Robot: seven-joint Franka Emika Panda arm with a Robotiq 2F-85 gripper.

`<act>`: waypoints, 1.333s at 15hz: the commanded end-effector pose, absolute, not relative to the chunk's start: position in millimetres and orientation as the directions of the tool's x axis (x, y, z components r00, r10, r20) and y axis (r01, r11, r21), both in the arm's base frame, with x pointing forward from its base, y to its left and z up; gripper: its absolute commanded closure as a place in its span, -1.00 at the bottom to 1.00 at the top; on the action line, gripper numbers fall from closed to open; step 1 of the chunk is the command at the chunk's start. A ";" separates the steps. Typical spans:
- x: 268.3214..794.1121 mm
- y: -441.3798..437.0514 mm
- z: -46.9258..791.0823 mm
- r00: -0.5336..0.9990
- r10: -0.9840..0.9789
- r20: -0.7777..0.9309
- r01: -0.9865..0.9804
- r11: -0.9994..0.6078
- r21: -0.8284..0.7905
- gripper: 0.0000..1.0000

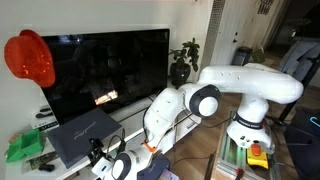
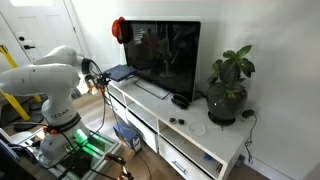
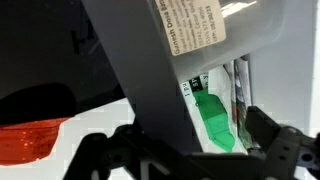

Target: Remove the lid from the box and put it on the cabinet

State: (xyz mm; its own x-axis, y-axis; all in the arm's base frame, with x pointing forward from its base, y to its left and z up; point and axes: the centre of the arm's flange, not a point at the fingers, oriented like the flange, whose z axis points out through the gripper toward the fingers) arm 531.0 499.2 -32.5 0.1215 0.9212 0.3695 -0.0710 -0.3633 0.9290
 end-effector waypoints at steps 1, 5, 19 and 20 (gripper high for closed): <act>524.8 490.1 -7.8 0.111 0.916 0.386 -0.026 -0.385 0.922 -1.00; 510.8 496.6 1.0 0.080 0.932 0.354 0.032 -0.357 0.934 -1.00; 451.3 504.4 -2.3 -0.312 0.941 0.130 -0.013 -0.141 0.990 -1.00; 449.6 502.9 0.2 -0.357 0.925 0.132 0.002 -0.141 0.990 -1.00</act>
State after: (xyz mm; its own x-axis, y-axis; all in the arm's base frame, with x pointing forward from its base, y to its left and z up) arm 468.4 515.7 -14.8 -0.2163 0.9635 0.1575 0.0105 -0.1591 0.9872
